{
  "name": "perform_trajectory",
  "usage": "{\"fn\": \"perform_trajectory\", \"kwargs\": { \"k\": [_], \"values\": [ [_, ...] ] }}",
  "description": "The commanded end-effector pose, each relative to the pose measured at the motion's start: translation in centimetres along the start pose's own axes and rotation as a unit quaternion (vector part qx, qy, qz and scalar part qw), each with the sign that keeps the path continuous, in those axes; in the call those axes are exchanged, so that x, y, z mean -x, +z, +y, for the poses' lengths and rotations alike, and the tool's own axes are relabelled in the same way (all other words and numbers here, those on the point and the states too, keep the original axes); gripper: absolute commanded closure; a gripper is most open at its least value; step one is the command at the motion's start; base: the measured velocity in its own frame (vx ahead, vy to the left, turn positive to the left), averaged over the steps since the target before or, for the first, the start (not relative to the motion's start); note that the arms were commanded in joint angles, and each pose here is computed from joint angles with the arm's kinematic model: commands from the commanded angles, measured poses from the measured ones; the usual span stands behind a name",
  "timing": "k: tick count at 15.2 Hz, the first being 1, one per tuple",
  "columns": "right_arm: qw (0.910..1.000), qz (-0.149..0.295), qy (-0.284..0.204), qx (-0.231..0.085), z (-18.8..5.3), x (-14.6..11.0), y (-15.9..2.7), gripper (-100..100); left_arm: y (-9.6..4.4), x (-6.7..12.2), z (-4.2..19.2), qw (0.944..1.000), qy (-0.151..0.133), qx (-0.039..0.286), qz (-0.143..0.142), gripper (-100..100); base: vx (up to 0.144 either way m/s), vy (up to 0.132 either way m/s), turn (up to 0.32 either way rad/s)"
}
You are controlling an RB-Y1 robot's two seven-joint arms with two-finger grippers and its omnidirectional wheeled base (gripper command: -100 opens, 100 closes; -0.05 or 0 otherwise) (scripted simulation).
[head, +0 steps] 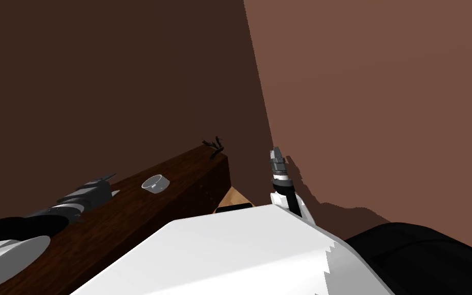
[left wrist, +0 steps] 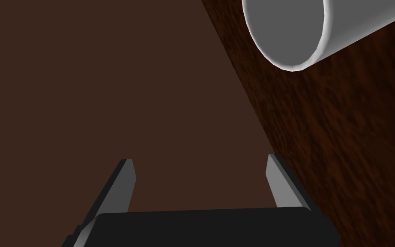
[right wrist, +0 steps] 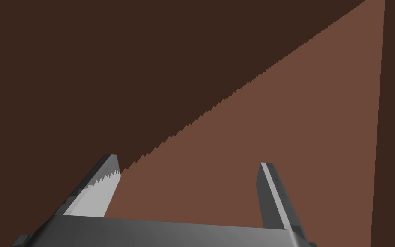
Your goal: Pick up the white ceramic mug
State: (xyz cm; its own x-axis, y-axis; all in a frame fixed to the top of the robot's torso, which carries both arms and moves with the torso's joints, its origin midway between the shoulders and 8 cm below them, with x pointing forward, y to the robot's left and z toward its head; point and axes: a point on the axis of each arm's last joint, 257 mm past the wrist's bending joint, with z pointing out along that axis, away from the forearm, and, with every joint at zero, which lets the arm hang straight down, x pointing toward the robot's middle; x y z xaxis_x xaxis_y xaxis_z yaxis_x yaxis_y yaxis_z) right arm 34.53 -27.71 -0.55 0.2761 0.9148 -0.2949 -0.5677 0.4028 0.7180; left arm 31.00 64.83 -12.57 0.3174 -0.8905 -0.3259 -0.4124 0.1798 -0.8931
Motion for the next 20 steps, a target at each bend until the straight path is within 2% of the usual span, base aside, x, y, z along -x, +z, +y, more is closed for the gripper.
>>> {"fn": "perform_trajectory", "kwargs": {
  "k": [1,2,4,5,7,8,11,12,14,15,17,18,20],
  "values": [
    [1.0000,0.000,0.000,0.000,0.0,0.0,0.0,0,0.0,0.1,0.6,0.9999,-0.003,0.014,0.000,-100,0.002,0.005,0.010],
    [1.0000,0.000,0.000,0.000,0.0,0.0,0.0,0,-0.1,1.6,1.1,0.9993,-0.011,0.036,-0.004,-100,0.006,-0.005,-0.224],
    [1.0000,0.000,0.000,0.000,0.0,0.0,0.0,0,-0.1,1.5,1.8,0.9986,-0.014,0.050,-0.003,-100,0.004,0.003,-0.202],
    [1.0000,0.000,0.000,0.000,0.0,0.0,0.0,0,-0.3,2.9,2.2,0.9973,-0.018,0.071,-0.008,-100,0.009,0.002,-0.255],
    [1.0000,0.000,0.000,0.000,0.0,0.0,0.0,0,-0.4,2.7,2.9,0.9959,-0.026,0.086,-0.004,-100,0.008,0.007,-0.191],
    [1.0000,0.000,0.000,0.000,0.0,0.0,0.0,0,-0.6,3.9,3.3,0.9938,-0.031,0.106,-0.009,-100,0.010,0.001,-0.234],
    [1.0000,0.000,0.000,0.000,0.0,0.0,0.0,0,-0.8,3.6,4.1,0.9918,-0.038,0.122,-0.005,-100,0.008,0.006,-0.118],
    [1.0000,0.000,0.000,0.000,0.0,0.0,0.0,0,-1.1,4.6,4.7,0.9882,-0.049,0.145,-0.007,-100,0.009,-0.002,-0.186],
    [1.0000,0.000,0.000,0.000,0.0,0.0,0.0,0,-1.3,4.4,5.3,0.9861,-0.052,0.158,-0.005,-100,0.010,0.004,-0.202],
    [1.0000,0.000,0.000,0.000,0.0,0.0,0.0,0,-1.6,5.2,5.8,0.9818,-0.061,0.179,-0.008,-100,0.013,0.006,-0.236],
    [1.0000,0.000,0.000,0.000,0.0,0.0,0.0,0,-1.9,5.0,6.5,0.9790,-0.065,0.193,-0.005,-100,0.015,0.011,-0.166],
    [1.0000,0.000,0.000,0.000,0.0,0.0,0.0,0,-2.3,5.7,7.1,0.9735,-0.076,0.215,-0.007,-100,0.019,0.005,-0.217],
    [1.0000,0.000,0.000,0.000,0.0,0.0,0.0,0,-2.7,5.5,7.8,0.9701,-0.080,0.229,-0.004,-100,0.016,0.010,-0.165]
  ]
}}
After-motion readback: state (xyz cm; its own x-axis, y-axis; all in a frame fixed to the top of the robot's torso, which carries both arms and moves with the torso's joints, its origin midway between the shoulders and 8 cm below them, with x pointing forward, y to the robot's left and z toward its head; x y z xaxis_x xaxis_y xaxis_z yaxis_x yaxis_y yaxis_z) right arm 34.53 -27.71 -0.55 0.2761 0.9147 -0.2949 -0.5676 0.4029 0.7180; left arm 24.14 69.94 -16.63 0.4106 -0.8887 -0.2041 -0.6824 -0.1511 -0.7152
